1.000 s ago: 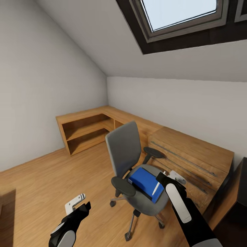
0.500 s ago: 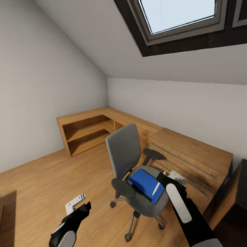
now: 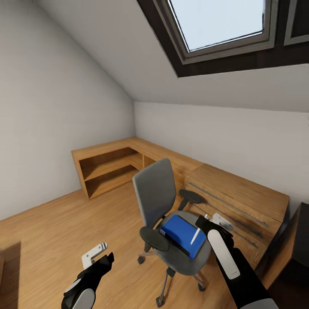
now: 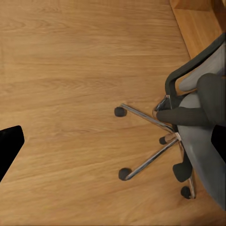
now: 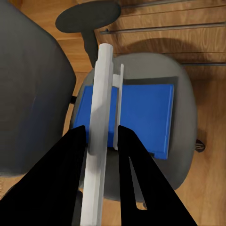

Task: In the bedroom, organize the workspace by keeping the computer under the desk, ensuring the monitor is on the desk, placing the keyboard on the desk next to the monitor, placing the mouse on the desk next to the keyboard, moving the folder from the swivel chair onto the desk next to the mouse, stacking the notebook on top of the folder with the pen on top of the notebook, and positioning the swivel chair next to the desk.

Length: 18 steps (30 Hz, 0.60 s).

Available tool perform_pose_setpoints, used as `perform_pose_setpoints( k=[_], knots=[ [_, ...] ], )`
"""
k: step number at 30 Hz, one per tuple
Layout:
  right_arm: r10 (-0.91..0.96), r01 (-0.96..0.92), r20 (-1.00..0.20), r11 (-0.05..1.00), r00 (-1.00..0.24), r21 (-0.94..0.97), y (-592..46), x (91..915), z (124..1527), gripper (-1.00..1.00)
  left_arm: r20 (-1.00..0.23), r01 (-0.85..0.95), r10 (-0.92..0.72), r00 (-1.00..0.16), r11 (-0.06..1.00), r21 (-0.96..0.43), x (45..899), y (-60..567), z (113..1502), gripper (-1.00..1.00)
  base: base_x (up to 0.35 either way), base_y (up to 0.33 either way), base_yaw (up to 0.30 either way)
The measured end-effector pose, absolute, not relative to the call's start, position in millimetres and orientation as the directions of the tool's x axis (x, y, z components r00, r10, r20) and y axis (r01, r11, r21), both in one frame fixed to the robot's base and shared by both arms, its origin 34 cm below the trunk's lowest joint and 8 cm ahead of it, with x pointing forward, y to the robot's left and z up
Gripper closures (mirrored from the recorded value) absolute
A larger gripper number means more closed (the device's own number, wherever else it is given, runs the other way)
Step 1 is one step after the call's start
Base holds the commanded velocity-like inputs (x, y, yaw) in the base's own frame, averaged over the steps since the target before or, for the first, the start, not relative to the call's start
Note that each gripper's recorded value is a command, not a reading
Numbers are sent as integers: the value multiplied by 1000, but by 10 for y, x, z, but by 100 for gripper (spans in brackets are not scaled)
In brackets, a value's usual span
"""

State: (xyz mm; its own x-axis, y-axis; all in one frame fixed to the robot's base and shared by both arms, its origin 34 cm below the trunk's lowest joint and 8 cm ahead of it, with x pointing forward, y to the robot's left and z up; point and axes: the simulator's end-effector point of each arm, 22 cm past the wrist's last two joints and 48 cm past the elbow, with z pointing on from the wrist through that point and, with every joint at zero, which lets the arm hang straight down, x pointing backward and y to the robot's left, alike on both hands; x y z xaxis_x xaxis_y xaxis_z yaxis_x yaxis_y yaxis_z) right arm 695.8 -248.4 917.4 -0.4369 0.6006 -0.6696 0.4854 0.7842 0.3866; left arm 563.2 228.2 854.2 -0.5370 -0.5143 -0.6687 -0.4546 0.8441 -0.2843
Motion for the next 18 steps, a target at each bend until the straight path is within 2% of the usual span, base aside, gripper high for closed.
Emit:
perform_pose_setpoints(
  k=[11,18],
  knots=[
    [601,479,-677,784,-425,395,-2488,6937,9401,100,-691,-451,-502,-520,849,-276,5627,2316,8762,-100,0,0,0],
    [601,476,-681,783,-418,400,-2489,6920,9539,100,-757,-430,-417,-503,880,-200,5642,2392,8942,-100,0,0,0]
  ],
)
